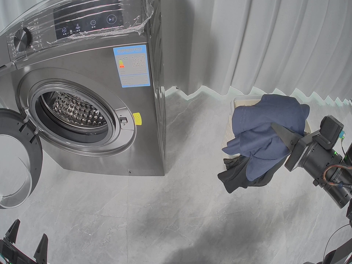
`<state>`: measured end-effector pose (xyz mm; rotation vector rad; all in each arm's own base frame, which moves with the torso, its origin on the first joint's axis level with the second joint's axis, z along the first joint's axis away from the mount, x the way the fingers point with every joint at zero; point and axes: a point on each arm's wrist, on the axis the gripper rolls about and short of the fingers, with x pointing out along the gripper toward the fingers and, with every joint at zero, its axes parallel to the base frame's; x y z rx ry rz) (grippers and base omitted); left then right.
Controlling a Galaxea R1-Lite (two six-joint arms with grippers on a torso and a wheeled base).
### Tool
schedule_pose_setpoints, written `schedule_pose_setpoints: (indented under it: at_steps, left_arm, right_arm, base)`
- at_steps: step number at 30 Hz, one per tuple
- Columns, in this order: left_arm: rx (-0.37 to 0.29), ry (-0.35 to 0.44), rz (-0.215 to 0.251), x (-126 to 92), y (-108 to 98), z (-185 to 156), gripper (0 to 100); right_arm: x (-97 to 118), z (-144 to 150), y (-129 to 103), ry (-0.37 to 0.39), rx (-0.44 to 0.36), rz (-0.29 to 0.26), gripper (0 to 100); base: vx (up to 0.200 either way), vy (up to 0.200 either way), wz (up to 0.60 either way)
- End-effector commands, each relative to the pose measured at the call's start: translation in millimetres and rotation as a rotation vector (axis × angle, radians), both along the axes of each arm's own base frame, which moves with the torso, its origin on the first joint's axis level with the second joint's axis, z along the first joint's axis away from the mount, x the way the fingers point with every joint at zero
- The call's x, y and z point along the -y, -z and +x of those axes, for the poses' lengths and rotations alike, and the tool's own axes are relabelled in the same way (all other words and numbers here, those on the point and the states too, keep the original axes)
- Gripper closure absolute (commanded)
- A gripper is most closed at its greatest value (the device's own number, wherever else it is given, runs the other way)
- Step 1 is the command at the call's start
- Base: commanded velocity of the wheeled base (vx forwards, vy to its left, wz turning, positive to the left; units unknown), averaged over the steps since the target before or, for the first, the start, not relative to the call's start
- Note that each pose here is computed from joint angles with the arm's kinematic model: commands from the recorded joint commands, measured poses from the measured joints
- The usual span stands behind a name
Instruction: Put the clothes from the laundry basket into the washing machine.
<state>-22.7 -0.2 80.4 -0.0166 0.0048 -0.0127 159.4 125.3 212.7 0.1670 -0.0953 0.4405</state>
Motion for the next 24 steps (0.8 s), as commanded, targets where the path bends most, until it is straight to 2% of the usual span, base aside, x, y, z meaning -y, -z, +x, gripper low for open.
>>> schedule_pose_setpoints:
  at_steps: [1,24]
  left_arm:
    - [0.003,0.000,0.000,0.0,4.5,-0.3,0]
    - [0.003,0.000,0.000,0.0,4.5,-0.3,0]
  right_arm:
    - [-0.9,1.0,0.2,-0.001,0.000,-0.001,100]
    - [-4.0,-0.3,-2.5,-0.031,0.012,0.009,100]
  base:
    - [0.000,0.200,0.00]
    - [0.000,0.200,0.00]
